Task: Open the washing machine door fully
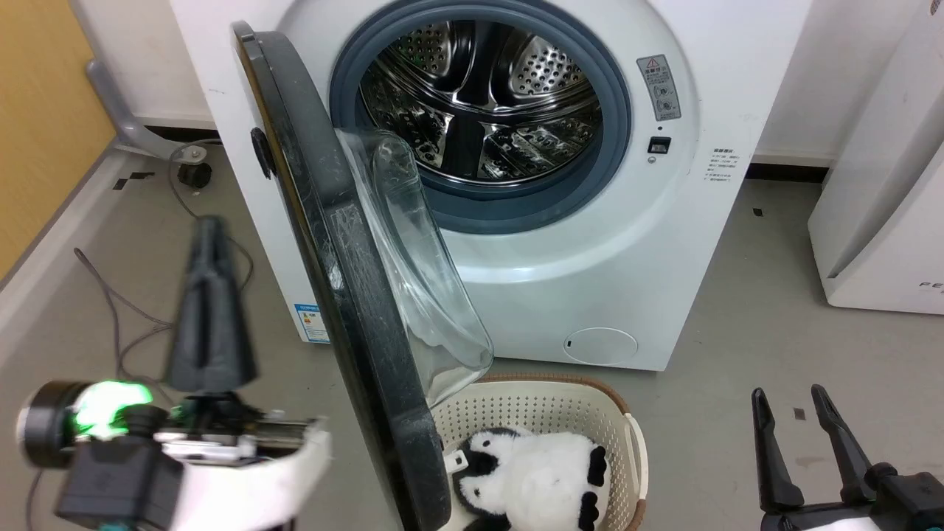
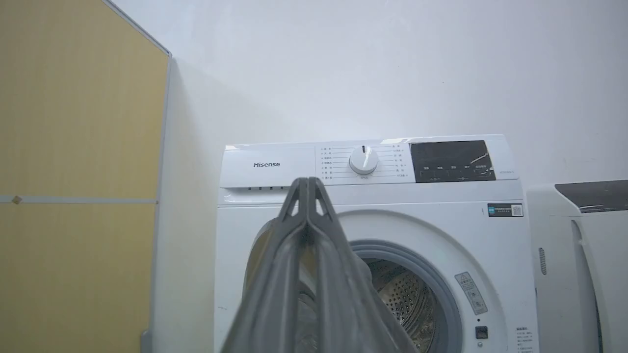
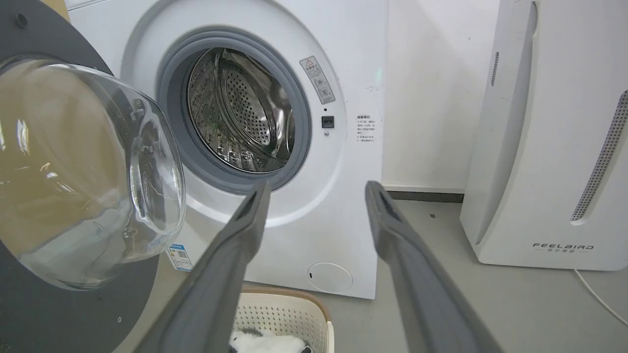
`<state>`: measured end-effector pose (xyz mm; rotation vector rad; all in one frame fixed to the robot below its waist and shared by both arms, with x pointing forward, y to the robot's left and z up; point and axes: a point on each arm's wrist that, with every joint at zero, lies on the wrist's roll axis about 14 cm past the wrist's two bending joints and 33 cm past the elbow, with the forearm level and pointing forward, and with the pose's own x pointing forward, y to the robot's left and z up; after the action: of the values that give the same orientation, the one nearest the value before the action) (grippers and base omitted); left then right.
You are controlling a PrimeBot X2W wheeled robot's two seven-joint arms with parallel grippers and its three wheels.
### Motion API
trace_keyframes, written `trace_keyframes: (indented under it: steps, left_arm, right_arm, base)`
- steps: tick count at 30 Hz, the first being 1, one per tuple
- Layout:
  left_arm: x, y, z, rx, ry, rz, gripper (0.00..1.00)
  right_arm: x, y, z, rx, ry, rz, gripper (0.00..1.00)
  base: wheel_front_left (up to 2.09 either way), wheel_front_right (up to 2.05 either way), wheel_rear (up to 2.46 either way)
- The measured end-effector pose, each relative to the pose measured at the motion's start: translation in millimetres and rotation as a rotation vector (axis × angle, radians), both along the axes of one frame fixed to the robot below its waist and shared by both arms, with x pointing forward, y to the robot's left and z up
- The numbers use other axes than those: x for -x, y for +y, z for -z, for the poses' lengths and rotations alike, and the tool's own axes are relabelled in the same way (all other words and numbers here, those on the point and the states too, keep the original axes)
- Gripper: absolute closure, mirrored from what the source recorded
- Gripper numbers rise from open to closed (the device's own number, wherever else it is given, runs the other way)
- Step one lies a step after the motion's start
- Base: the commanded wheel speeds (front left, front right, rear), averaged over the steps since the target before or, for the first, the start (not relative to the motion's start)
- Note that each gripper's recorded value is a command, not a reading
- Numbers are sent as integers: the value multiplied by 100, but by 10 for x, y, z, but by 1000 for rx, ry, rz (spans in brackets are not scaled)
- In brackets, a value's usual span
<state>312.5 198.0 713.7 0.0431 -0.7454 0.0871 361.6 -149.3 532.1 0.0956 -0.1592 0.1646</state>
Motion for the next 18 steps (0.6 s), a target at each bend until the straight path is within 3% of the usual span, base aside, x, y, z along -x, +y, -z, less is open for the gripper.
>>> trace_keyframes:
  steps: [10,18]
  left_arm:
    - [138,-853,-235,-49,-86,308,100]
    - [214,-1401,-68,-90,-35,499,100]
  right_arm:
    - [6,36,-10,7,-4,-11,0]
    - [6,47,-13,7,-5,-14,0]
  base:
    - [0,0,0]
    - [0,0,0]
